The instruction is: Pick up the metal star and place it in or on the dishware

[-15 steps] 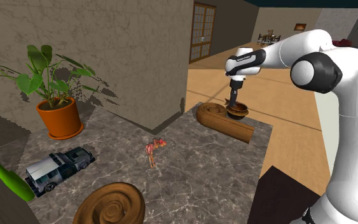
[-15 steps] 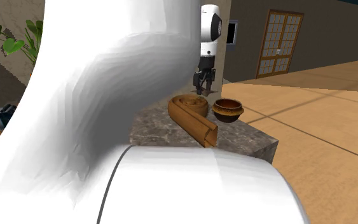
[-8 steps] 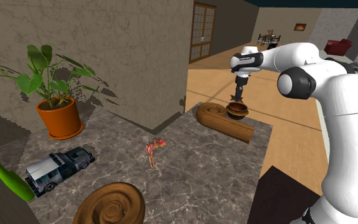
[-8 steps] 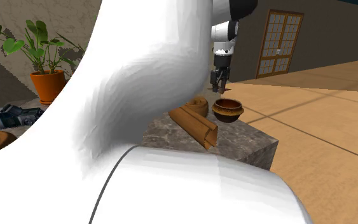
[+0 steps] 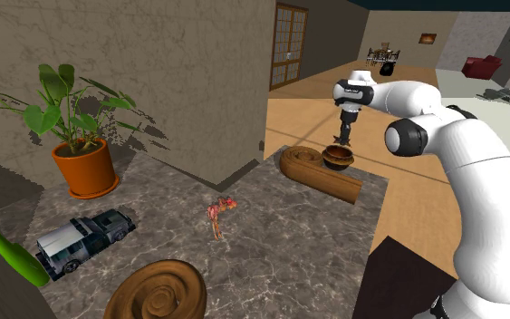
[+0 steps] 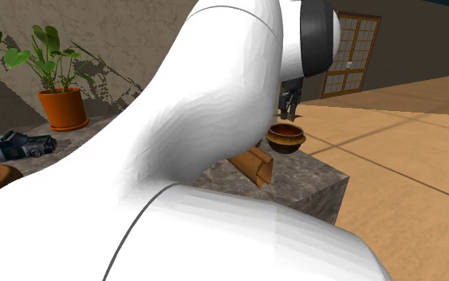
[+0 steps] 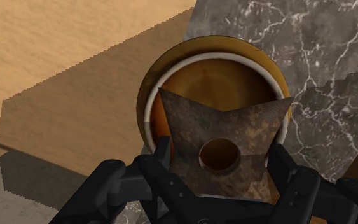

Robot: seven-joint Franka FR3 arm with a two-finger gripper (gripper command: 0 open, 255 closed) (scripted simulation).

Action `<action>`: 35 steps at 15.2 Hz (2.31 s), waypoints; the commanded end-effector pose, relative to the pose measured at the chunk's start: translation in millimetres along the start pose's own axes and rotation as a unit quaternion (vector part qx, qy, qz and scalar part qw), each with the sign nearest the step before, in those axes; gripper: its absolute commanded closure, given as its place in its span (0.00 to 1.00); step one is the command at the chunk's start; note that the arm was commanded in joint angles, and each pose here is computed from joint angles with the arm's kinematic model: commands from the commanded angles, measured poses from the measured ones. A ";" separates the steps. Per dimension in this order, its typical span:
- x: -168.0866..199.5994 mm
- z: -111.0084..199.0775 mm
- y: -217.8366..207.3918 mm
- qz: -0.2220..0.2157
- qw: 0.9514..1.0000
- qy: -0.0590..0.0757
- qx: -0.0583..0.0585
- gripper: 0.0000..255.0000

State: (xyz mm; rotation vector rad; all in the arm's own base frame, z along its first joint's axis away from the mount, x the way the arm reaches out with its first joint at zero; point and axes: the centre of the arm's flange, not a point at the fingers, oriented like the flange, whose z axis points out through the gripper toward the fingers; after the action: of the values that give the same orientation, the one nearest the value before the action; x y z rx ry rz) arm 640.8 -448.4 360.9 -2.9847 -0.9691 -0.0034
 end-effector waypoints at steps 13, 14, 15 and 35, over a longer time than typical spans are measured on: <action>0.5 51.9 0.5 0.000 1.000 0.000 0.000 1.00; 0.5 51.9 0.5 0.000 1.000 0.000 0.000 1.00; 0.5 51.9 0.5 0.000 1.000 0.000 0.000 1.00; 0.5 1.9 0.5 0.000 1.000 0.000 0.000 0.00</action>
State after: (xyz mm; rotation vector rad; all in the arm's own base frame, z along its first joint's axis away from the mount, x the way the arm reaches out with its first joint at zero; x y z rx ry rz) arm 641.5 -448.5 359.0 -2.9850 -0.9698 -0.0043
